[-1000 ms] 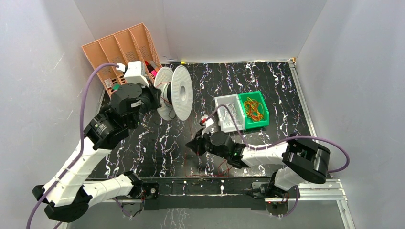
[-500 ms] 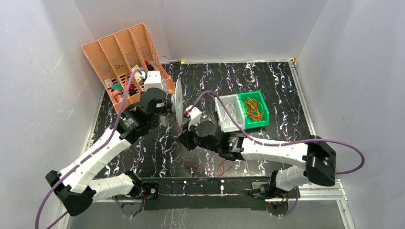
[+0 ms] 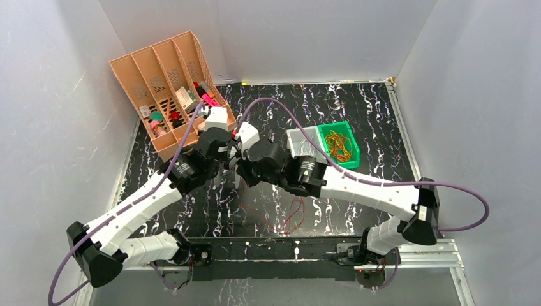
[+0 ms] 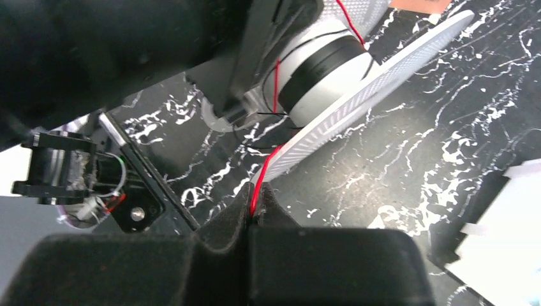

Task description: Wrap the cables

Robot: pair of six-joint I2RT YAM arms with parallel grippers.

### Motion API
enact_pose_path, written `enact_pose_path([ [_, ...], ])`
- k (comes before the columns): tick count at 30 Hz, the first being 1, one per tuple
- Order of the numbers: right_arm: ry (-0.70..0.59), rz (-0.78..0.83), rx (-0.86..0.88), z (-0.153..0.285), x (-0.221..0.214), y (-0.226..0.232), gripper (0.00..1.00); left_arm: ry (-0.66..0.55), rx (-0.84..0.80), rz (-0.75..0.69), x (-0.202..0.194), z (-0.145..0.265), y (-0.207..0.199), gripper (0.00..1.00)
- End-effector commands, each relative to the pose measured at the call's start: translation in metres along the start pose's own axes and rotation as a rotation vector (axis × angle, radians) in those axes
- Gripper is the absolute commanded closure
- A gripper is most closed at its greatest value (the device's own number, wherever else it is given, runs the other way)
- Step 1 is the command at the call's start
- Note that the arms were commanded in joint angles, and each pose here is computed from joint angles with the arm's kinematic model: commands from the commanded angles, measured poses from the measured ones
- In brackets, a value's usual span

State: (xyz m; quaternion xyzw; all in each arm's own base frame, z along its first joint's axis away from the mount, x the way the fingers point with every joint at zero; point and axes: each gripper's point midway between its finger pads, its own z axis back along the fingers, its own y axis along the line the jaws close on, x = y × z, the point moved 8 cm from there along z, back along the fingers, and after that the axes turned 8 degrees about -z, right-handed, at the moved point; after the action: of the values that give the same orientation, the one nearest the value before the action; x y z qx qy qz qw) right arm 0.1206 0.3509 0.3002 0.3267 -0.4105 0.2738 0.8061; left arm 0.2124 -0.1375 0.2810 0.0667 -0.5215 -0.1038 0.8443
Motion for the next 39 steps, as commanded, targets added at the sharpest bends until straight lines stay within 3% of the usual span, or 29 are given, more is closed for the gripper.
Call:
enact_pose_path([
  [1, -0.001, 0.074, -0.024, 0.009, 0.028, -0.001, 1.00, -0.059, -0.018, -0.042, 0.002, 0.010, 0.000, 1.00],
  [15, 0.097, 0.088, 0.047, 0.016, 0.060, -0.045, 0.97, -0.063, -0.241, -0.248, -0.022, 0.030, -0.020, 1.00],
  [20, 0.107, 0.148, -0.108, 0.018, 0.061, -0.080, 0.97, -0.074, -0.353, -0.323, -0.024, 0.043, -0.022, 1.00],
  [24, 0.090, 0.180, -0.261, 0.022, 0.045, -0.117, 0.87, -0.076, -0.487, -0.364, -0.019, 0.062, -0.019, 1.00],
  [29, 0.055, 0.024, -0.265, 0.024, 0.005, -0.155, 0.80, -0.108, -0.626, -0.335, -0.004, 0.084, -0.018, 1.00],
  [39, -0.042, -0.167, -0.127, 0.015, -0.039, -0.167, 0.74, -0.172, -0.747, -0.239, 0.021, 0.112, -0.015, 1.00],
])
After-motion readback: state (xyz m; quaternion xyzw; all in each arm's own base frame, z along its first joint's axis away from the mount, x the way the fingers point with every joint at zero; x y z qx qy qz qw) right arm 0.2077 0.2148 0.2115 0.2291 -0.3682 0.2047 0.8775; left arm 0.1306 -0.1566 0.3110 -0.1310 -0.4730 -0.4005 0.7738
